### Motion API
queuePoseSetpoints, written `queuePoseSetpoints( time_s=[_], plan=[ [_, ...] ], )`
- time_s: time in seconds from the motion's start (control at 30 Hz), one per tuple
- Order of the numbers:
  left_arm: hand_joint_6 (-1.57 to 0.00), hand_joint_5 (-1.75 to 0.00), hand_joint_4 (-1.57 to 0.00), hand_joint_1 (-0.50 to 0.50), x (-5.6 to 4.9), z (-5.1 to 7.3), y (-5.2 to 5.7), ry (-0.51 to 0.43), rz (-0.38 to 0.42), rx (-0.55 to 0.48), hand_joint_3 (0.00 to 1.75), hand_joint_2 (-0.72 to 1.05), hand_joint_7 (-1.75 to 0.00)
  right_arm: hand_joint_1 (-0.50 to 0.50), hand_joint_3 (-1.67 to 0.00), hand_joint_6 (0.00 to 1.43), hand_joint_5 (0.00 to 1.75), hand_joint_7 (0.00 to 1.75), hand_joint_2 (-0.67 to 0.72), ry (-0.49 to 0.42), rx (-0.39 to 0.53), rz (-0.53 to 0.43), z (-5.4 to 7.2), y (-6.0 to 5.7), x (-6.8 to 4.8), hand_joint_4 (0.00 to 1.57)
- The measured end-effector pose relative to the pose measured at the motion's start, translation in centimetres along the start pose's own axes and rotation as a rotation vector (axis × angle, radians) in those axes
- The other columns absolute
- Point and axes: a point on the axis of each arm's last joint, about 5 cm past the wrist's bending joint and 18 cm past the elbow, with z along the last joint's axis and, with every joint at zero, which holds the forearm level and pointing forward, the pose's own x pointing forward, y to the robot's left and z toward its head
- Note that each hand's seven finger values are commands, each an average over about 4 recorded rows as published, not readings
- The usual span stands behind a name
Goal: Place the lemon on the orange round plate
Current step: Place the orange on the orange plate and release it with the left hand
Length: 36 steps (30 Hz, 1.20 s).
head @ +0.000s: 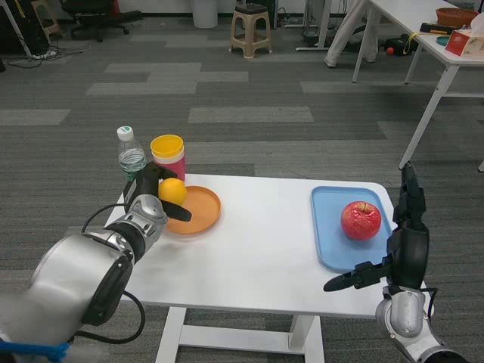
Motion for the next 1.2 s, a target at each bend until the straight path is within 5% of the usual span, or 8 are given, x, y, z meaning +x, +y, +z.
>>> queuePoseSetpoints(
  time_s=[0.13,0.27,0.4,0.53,1.07,1.2],
  plan=[
    [-1.35,-1.72,-0.07,0.50,-0.1,0.8,-0.4,-0.027,0.006,0.009,0.09,0.72,-1.01,-0.21,0.00,0.00,0.00,0.00,0.41,0.002,-0.001,0.002,0.0,0.0,0.0,0.11],
    [-1.29,-1.54,0.00,0.50,-0.5,1.2,-1.1,-0.048,-0.008,0.000,0.09,0.78,-1.36,-0.21,0.00,0.00,0.00,0.00,0.42,0.003,-0.001,0.007,0.0,0.1,0.0,0.11],
    [-1.29,-1.00,0.00,0.50,-0.6,1.4,-1.2,-0.063,-0.011,-0.023,0.11,0.87,-1.62,-0.21,0.00,0.00,0.00,0.00,0.44,0.005,0.001,0.002,0.0,0.1,0.0,0.11],
    [-1.26,-0.56,0.00,0.50,-0.6,1.3,-1.2,-0.056,-0.014,-0.032,0.17,0.98,-1.68,-0.21,0.00,0.00,0.00,0.00,0.47,0.006,0.002,-0.001,0.0,0.0,0.0,0.11],
    [-1.11,-0.41,0.00,0.50,-0.8,0.5,-1.5,0.012,-0.092,-0.060,0.17,1.05,-1.54,-0.21,0.00,0.00,0.00,0.00,0.44,0.011,-0.006,-0.003,-0.1,-0.1,-0.1,0.11],
    [-0.82,-0.41,0.00,0.50,-1.0,-0.1,-1.7,0.034,-0.110,-0.071,0.11,1.05,-1.47,-0.21,0.00,0.00,0.00,0.00,0.47,0.011,-0.007,-0.003,-0.1,-0.1,-0.1,0.11]
  ],
)
